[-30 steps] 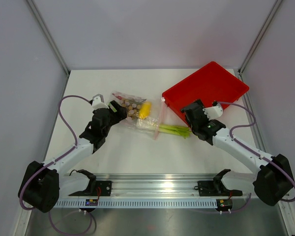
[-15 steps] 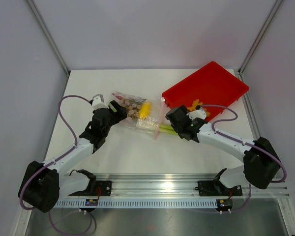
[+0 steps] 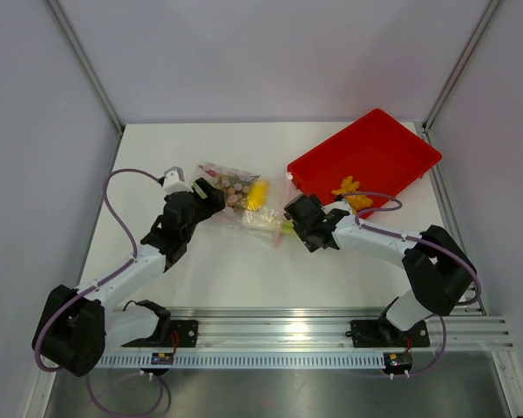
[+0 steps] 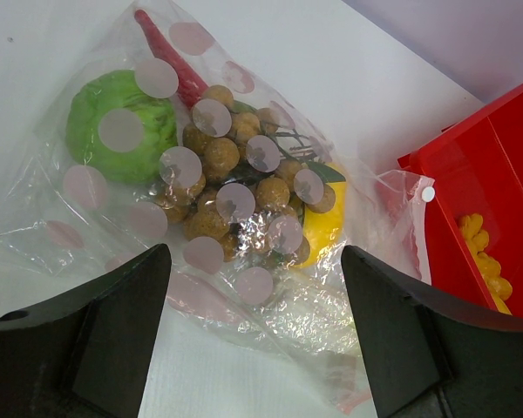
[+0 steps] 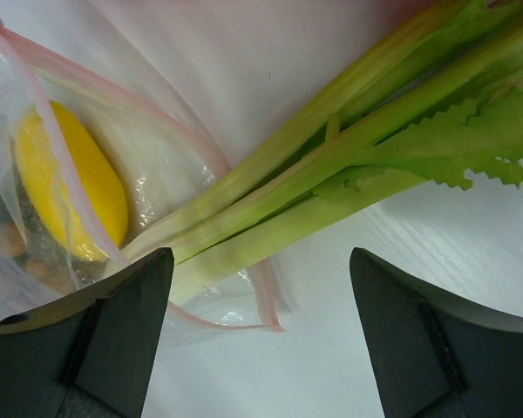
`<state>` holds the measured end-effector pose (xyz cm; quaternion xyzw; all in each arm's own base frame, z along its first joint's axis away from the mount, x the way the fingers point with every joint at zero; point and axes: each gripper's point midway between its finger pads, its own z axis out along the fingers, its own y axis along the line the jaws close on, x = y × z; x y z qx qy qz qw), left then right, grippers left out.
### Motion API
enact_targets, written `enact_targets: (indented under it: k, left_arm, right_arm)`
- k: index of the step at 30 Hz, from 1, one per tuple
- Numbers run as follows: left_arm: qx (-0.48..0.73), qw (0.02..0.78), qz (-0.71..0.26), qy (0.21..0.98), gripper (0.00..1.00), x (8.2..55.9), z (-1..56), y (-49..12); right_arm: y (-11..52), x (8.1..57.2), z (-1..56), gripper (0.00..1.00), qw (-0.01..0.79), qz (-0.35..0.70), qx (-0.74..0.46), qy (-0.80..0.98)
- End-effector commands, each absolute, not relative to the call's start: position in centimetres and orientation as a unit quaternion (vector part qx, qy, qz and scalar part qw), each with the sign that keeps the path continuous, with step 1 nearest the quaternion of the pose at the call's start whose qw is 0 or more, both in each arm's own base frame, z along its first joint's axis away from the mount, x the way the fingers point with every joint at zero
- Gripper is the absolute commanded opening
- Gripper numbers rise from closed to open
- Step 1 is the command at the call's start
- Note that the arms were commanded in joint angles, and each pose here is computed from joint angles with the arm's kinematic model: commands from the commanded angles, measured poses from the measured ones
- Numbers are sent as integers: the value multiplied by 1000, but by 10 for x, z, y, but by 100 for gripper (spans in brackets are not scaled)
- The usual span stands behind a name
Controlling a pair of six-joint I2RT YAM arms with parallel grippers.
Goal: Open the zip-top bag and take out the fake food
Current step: Pick up the fake vegetable from the zipper food storage bag.
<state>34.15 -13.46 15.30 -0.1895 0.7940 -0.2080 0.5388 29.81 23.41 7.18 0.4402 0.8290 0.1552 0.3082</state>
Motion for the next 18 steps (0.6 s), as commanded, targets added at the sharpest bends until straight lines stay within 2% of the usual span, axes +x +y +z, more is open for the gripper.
enact_targets:
  k: [1,18]
  left_arm:
    - [-196,564,-220,772,83,351,177,-136]
    - [-198,569,-218,768,83,348,181,-133]
  right_arm:
    - [248,306,73,89,302,181,461,815]
    - [241,313,54,91,303,121,490,808]
